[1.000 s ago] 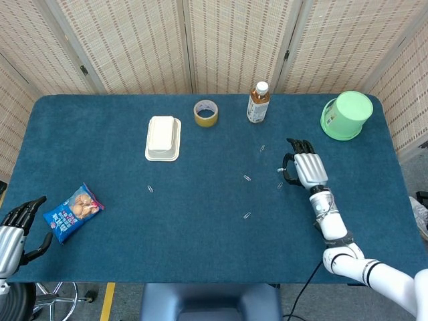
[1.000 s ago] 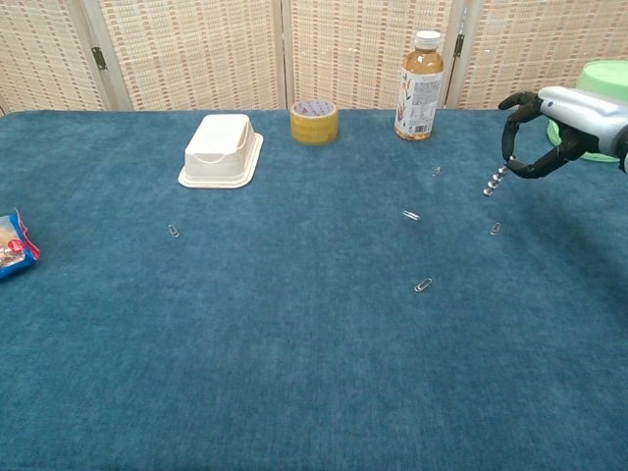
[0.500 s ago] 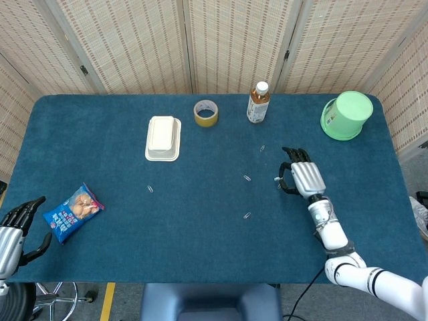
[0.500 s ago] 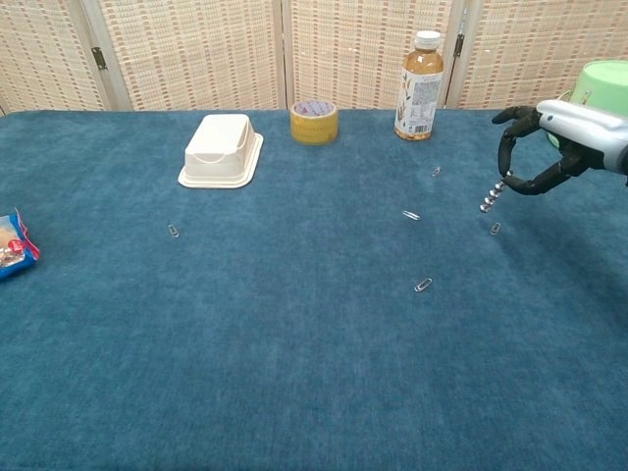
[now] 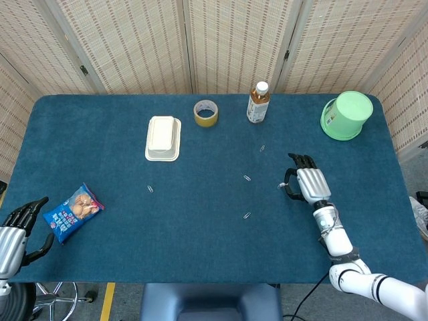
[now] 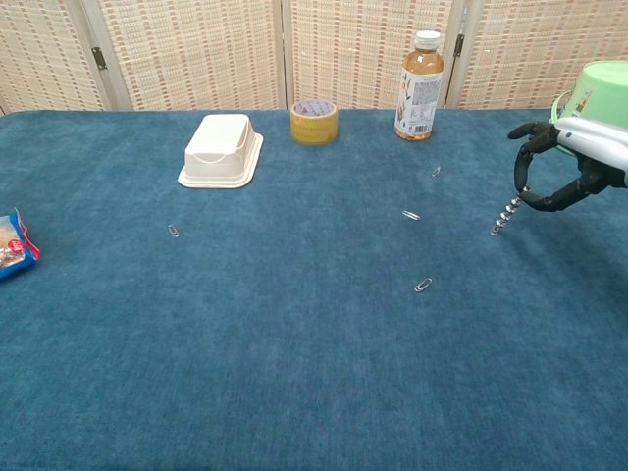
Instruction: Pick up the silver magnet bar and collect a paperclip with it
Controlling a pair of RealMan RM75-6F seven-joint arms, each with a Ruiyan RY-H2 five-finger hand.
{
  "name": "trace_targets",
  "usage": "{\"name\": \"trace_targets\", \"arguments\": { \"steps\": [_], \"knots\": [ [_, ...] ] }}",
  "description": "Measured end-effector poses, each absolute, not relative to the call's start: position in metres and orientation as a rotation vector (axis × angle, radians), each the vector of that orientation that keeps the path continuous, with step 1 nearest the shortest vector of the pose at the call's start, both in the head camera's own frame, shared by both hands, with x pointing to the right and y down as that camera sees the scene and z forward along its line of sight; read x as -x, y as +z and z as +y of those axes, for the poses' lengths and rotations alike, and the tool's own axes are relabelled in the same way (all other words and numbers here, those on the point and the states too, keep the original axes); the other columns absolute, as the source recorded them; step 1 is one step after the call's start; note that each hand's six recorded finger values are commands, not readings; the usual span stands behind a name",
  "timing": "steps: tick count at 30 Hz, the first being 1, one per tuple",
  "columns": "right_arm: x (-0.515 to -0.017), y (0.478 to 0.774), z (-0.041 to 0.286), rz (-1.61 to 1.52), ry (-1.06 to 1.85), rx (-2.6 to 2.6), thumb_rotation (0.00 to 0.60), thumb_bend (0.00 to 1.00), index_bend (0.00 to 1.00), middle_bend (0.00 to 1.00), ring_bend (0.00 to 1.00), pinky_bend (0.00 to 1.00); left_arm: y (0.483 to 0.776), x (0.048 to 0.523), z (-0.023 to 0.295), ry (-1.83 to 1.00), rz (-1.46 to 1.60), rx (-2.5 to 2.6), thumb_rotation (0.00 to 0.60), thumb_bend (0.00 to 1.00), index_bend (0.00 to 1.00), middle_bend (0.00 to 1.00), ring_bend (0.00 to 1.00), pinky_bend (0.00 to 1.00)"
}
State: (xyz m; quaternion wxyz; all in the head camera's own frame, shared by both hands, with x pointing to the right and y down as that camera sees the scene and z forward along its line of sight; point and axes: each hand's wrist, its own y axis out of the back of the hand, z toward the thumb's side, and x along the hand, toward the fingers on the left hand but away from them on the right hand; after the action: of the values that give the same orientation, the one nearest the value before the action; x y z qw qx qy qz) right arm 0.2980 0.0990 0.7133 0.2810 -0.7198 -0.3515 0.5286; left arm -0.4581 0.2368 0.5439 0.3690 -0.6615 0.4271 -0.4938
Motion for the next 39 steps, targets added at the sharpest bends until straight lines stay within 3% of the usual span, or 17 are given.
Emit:
{"name": "trace_targets", "arguments": {
  "steps": [16,28,39],
  "knots": [
    [-0.297,0.716,0.096,-0.950,1.414,1.928,0.600,0.44,0.62,0.11,0.07,0.00,0.545,0.458,0.237,-1.275,1.092,1.697,0.600,0.48,0.00,0.20,0.18,0.24],
    [-0.319,0.680,0.089,-1.051,1.359,1.886,0.600,0.44,0.62,0.11,0.07,0.00,0.550,0.454,0.237,-1.281,1.066,1.702,0.600,0.48,0.00,0.20,0.18,0.24],
    [-0.363,0.655,0.115,-1.091,1.404,1.830,0.600,0.44,0.62,0.11,0.07,0.00,0.552,0.445,0.240,-1.272,1.043,1.711,0.600,0.48,0.00,0.20,0.18,0.24]
  ]
}}
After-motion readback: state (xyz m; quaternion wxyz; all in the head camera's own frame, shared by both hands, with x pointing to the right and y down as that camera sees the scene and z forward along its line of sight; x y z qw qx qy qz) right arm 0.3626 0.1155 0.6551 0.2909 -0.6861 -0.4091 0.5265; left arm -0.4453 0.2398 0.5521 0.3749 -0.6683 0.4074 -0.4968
